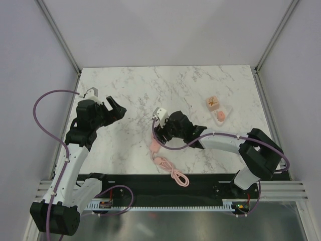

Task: Insert the plug

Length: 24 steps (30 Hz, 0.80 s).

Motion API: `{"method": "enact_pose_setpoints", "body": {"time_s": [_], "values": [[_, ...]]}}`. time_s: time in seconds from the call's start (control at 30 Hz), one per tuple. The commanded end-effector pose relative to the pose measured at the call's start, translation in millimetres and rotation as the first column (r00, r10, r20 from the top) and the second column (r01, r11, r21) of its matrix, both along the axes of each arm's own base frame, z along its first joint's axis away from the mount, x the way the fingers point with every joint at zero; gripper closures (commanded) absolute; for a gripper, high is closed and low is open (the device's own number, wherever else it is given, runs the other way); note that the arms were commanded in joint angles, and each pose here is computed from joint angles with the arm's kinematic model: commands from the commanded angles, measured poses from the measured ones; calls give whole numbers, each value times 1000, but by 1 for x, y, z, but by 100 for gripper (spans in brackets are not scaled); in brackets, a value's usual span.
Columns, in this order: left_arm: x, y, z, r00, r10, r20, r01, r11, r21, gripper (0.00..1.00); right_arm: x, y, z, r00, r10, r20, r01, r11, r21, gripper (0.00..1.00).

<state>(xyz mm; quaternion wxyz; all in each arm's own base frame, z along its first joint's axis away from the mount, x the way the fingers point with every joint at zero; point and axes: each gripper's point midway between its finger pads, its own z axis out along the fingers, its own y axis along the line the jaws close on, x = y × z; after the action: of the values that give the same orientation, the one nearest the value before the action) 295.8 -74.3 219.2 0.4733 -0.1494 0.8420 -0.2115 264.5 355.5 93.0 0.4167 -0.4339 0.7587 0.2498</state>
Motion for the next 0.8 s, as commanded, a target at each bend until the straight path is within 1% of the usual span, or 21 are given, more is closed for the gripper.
{"method": "enact_pose_setpoints", "body": {"time_s": [0.0,0.1,0.2,0.37,0.47,0.6,0.7,0.77], "values": [[5,5,11,998,1,62,-3,999,38,0,-65,-45,-100,957,-108,-271,44,972,-231,100],[6,4,11,998,-2,61,-1,999,37,0,-69,-55,-108,953,-149,-264,84,967,-242,100],[6,4,11,998,0,62,-3,999,36,0,-78,-58,-117,954,-153,-258,80,958,-274,100],[5,7,12,998,12,68,-15,999,46,0,-77,-57,-129,944,-183,-274,88,942,-324,100],[4,9,12,997,17,71,-21,998,51,0,-78,-54,-136,942,-173,-288,73,942,-328,100],[4,9,12,997,16,69,-19,999,51,0,-86,-59,-156,921,-206,-331,76,928,-366,100],[5,8,11,998,12,66,-15,999,50,0,-85,-64,-160,913,-238,-333,93,913,-397,100],[5,8,12,998,11,68,-14,999,51,0,-83,-66,-158,913,-249,-323,110,914,-391,100]]}}
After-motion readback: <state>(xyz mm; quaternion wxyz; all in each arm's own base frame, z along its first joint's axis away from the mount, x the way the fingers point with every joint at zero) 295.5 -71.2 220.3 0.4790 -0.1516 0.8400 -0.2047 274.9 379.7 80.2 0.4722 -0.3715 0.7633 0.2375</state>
